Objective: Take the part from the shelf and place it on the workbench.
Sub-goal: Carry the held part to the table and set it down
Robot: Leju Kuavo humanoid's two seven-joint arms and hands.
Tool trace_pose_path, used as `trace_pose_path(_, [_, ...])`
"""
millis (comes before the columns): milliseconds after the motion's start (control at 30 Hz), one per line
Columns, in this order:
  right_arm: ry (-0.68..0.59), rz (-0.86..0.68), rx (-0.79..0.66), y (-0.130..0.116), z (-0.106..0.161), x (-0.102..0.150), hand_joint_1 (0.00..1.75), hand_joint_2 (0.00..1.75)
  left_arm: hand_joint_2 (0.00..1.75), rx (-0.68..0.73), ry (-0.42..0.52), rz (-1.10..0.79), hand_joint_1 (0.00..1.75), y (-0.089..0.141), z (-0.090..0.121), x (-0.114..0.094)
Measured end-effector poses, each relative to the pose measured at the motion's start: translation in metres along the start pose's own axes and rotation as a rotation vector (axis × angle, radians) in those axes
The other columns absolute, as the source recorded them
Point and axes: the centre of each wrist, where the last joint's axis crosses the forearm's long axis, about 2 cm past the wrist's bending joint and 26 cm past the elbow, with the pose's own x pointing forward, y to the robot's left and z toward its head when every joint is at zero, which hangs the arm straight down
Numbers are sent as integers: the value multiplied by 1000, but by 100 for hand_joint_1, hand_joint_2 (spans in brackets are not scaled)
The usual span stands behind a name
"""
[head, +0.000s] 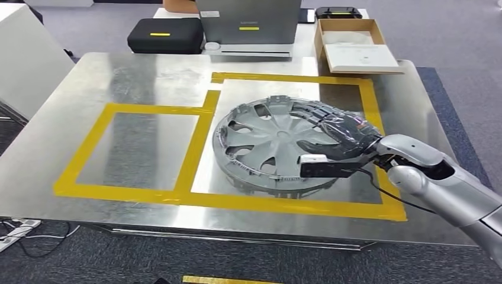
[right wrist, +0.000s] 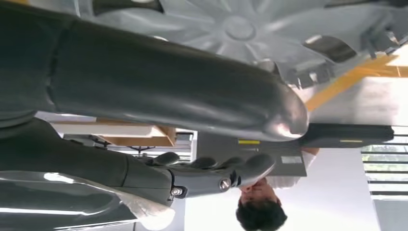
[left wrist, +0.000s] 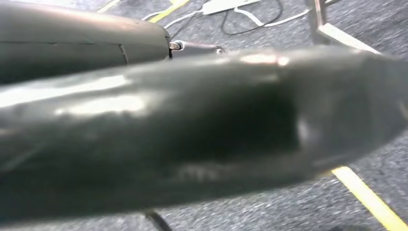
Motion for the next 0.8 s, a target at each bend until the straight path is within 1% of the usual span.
trace_pose_path(800, [49, 8, -106, -6, 16, -6, 0, 0, 0, 6, -2, 4, 0, -3, -1, 8])
